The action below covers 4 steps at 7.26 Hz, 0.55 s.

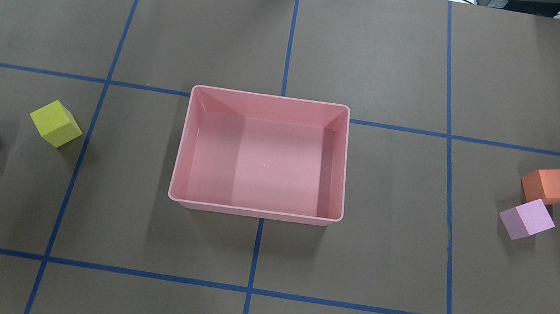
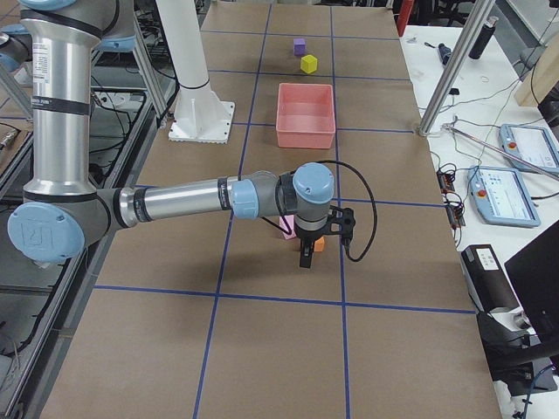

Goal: Place blocks into pink bin with both arms

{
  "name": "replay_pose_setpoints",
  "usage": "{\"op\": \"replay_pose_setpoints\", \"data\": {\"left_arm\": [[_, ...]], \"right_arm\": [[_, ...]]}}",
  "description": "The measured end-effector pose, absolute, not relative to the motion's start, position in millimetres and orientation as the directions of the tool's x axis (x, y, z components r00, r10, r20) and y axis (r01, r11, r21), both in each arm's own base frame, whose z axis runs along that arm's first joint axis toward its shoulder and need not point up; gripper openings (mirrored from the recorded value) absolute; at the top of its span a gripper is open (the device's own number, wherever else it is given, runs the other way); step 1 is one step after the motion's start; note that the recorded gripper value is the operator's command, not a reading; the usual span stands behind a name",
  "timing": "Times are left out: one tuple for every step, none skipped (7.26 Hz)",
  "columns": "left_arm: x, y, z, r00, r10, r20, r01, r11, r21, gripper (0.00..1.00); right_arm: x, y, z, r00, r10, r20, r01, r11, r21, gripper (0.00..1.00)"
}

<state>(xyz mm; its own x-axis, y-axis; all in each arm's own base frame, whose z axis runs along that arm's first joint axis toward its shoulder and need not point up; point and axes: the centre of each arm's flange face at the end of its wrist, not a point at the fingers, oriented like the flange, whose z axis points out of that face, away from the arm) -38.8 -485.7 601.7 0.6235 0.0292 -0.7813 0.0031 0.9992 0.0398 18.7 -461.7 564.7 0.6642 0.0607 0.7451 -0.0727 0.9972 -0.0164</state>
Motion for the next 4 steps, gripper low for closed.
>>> {"op": "replay_pose_setpoints", "data": {"left_arm": [[-39, -485, 602, 0.624, 0.027, -0.781, 0.004, 0.999, 0.037, 1.0], [-39, -485, 604, 0.624, 0.024, -0.781, 0.004, 0.999, 0.034, 1.0], [-39, -485, 605, 0.624, 0.021, -0.781, 0.005, 1.0, 0.03, 1.0], [-39, -485, 605, 0.623, 0.015, -0.782, 0.008, 1.0, 0.026, 1.0]], "right_arm": [[11, -463, 560, 0.661, 0.021, 0.75, -0.058, 0.998, 0.023, 1.0], [3, -464, 557, 0.658, -0.017, 0.753, -0.041, 0.997, 0.059, 1.0], [-7, -465, 554, 0.655, -0.047, 0.754, -0.02, 0.997, 0.079, 1.0], [-19, -464, 554, 0.653, -0.068, 0.755, 0.005, 0.996, 0.086, 1.0]]}}
